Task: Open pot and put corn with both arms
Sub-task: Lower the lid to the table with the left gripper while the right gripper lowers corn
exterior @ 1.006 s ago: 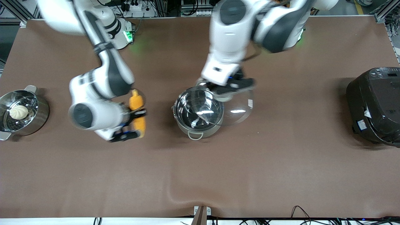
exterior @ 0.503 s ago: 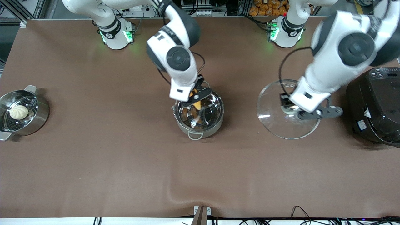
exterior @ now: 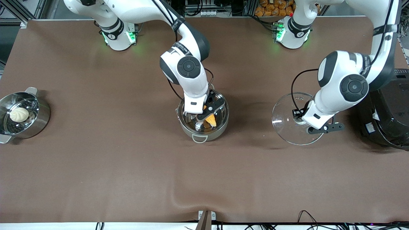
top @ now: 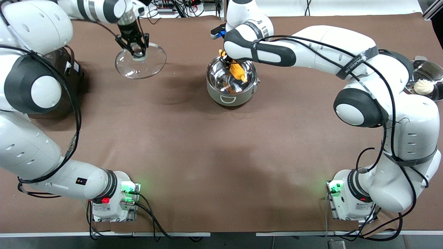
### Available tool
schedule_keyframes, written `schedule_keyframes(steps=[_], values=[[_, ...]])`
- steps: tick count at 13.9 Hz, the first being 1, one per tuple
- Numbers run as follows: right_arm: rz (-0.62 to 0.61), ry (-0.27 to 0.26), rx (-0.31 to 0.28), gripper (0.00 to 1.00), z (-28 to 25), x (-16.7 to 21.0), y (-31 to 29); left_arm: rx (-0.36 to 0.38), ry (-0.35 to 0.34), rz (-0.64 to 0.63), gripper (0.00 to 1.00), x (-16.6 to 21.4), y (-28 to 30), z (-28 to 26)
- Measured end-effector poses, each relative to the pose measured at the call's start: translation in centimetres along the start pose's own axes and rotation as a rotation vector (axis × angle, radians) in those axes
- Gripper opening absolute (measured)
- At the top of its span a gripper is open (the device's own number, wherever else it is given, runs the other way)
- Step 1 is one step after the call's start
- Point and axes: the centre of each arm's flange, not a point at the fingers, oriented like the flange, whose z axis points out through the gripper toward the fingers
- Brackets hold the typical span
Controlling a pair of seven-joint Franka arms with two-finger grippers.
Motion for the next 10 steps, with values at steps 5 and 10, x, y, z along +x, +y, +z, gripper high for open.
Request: schedule_keyframes(steps=[5, 10], values=[[-0.064, -0.022, -0.03, 0.35, 2.2, -0.1, -1.3, -0.013, 0.008, -0.058, 0.51, -0.2, -3.7, 4.9], [-0.096, 0.009, -0.037, 0.35, 3.6, 0.1, -3.1, -0.042, 0.083, -0.064, 0.51, -0.9, -3.8, 9.4]])
